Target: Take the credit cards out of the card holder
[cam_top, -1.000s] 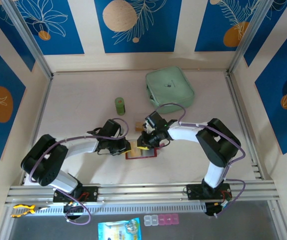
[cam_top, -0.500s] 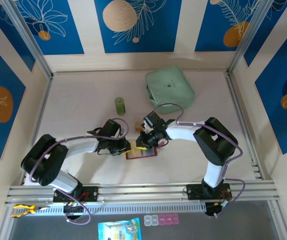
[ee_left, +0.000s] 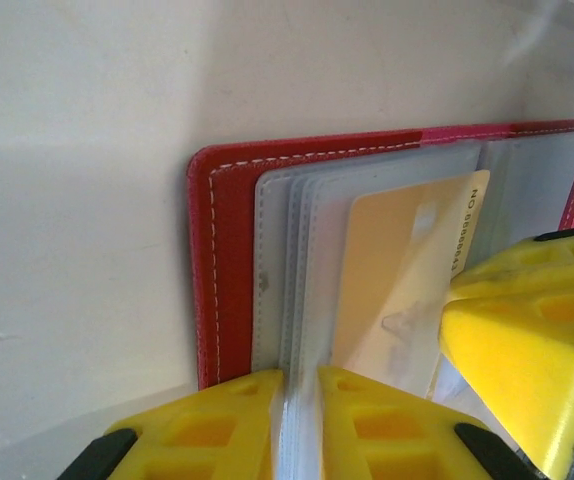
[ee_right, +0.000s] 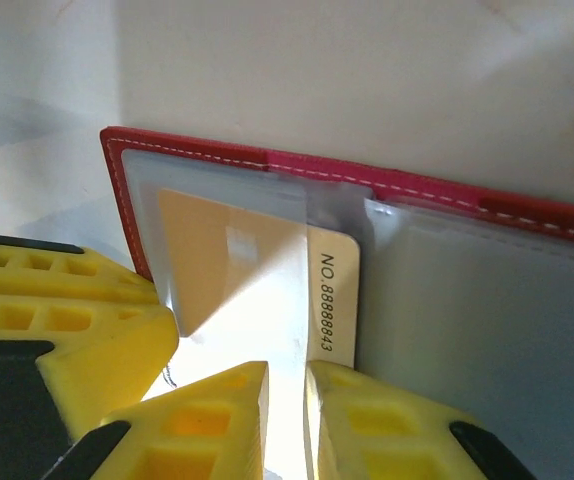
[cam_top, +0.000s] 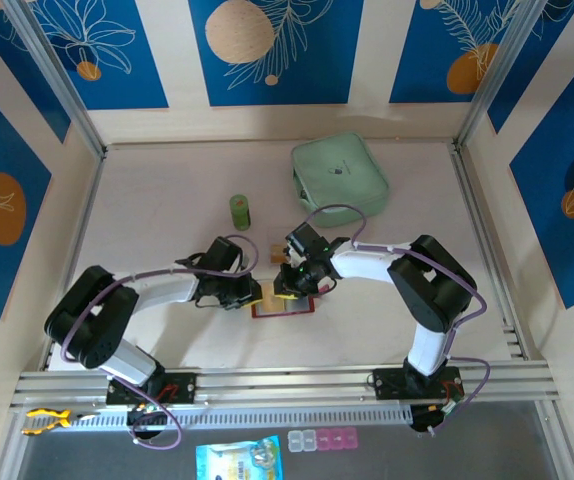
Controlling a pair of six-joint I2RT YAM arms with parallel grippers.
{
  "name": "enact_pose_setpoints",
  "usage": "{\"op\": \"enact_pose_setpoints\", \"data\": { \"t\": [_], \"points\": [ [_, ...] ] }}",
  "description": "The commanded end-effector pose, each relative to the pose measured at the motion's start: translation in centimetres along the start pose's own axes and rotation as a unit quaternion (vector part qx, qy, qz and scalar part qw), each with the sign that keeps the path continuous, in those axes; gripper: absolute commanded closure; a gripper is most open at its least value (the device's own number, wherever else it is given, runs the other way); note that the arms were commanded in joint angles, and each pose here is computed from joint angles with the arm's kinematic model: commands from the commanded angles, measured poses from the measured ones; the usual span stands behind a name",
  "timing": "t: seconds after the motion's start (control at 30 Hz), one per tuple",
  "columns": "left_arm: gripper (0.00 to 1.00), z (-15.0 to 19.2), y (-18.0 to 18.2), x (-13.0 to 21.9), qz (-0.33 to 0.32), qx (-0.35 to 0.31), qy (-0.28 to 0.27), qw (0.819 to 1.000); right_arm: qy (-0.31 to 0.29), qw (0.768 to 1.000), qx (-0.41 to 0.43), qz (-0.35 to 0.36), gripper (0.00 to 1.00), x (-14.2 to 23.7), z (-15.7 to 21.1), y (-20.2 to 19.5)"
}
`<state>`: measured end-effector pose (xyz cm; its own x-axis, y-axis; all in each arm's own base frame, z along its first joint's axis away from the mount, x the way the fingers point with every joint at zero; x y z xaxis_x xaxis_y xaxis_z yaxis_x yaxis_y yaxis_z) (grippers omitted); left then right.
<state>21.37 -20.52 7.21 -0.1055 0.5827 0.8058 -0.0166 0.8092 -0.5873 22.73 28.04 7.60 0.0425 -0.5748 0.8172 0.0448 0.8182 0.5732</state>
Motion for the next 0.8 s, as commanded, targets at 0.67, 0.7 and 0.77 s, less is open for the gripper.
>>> {"op": "enact_pose_setpoints", "data": {
  "t": [0.67, 0.7, 0.77],
  "points": [
    [0.82, -1.0, -1.0, 1.6, -0.006, -0.018, -0.005, 1.0, -0.036, 0.999, 0.027, 0.002, 0.77, 3.4, 0.4, 1.2],
    [0.83, -1.1, -1.2, 1.6, -0.003, -0.019, -0.004, 1.0, -0.035, 0.999, 0.026, 0.003, 0.77, 3.4, 0.5, 1.0],
    [0.85, -1.1, -1.5, 1.6, 0.001, -0.022, -0.002, 1.0, -0.035, 0.999, 0.022, 0.004, 0.77, 3.4, 0.6, 0.7]
  ]
}}
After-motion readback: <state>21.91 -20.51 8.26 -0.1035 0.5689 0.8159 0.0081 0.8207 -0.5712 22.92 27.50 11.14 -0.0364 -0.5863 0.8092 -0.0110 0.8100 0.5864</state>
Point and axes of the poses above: each hand's point on the last joint's axis, 136 mm out from that joint toward the fingers, its own x axis back along the fingers, its own y axis along the line the jaws close on, z = x × y, the point moved 6 cm from there along x, back along the fingers, and after that the axes turned 5 degrees about -x, right-handed, at the moved point
